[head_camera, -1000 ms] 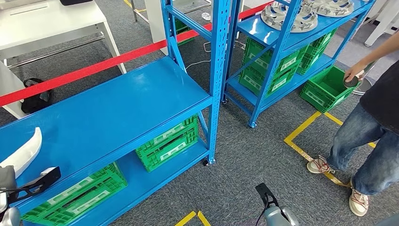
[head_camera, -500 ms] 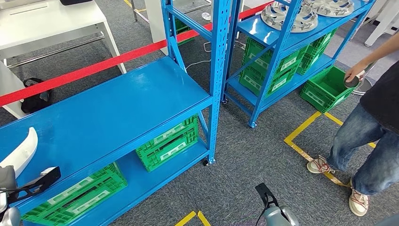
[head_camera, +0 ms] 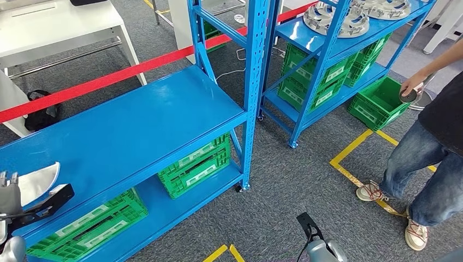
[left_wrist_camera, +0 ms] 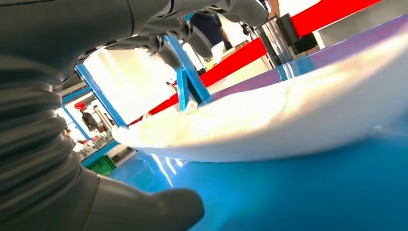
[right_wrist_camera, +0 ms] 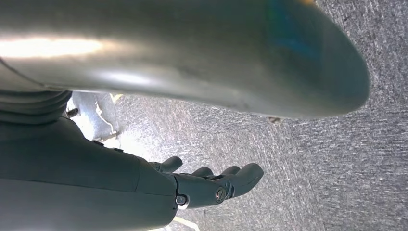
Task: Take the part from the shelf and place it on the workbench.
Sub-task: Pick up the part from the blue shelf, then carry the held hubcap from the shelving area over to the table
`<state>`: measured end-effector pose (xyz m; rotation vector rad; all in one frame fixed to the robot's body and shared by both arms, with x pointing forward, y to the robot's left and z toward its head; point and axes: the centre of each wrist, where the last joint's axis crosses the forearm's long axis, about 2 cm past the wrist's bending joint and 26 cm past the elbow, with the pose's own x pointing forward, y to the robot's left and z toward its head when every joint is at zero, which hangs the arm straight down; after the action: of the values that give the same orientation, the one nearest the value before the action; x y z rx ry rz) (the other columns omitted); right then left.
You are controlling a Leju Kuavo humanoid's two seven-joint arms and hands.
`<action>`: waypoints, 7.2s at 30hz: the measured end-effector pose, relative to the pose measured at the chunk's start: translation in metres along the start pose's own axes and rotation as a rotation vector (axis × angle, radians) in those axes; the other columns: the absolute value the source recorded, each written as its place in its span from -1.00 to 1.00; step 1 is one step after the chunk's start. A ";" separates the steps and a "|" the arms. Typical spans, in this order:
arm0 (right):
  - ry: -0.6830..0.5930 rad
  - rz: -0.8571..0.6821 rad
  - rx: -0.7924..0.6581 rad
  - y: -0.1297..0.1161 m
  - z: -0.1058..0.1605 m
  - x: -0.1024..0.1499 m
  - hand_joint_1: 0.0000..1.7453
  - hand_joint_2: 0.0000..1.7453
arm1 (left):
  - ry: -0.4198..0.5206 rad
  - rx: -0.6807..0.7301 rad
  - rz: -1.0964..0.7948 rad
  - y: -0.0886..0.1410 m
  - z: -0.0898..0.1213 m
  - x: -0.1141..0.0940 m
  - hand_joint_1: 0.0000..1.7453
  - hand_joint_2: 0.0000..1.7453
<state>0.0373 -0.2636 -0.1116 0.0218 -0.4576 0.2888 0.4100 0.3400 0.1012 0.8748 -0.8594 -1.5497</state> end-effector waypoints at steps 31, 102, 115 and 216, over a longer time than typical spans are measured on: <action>-0.013 0.004 0.009 0.000 0.000 0.000 -1.00 -1.00 | -0.062 0.092 0.030 0.015 -0.004 0.023 -0.98 1.00; -0.010 -0.004 -0.008 -0.002 0.000 0.000 -1.00 -1.00 | 0.025 -0.027 -0.019 0.001 -0.002 0.012 1.00 1.00; -0.010 -0.004 -0.008 -0.002 0.000 0.000 -1.00 -1.00 | 0.011 -0.051 -0.014 0.002 -0.002 0.012 1.00 1.00; -0.066 -0.093 -0.110 -0.026 -0.002 0.002 -1.00 -1.00 | -0.673 0.500 0.349 0.154 0.009 0.070 1.00 1.00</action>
<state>0.0465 -0.2875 -0.1113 -0.0550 -0.5364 0.1713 0.4632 0.2514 0.2357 0.4844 -1.8375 -1.3377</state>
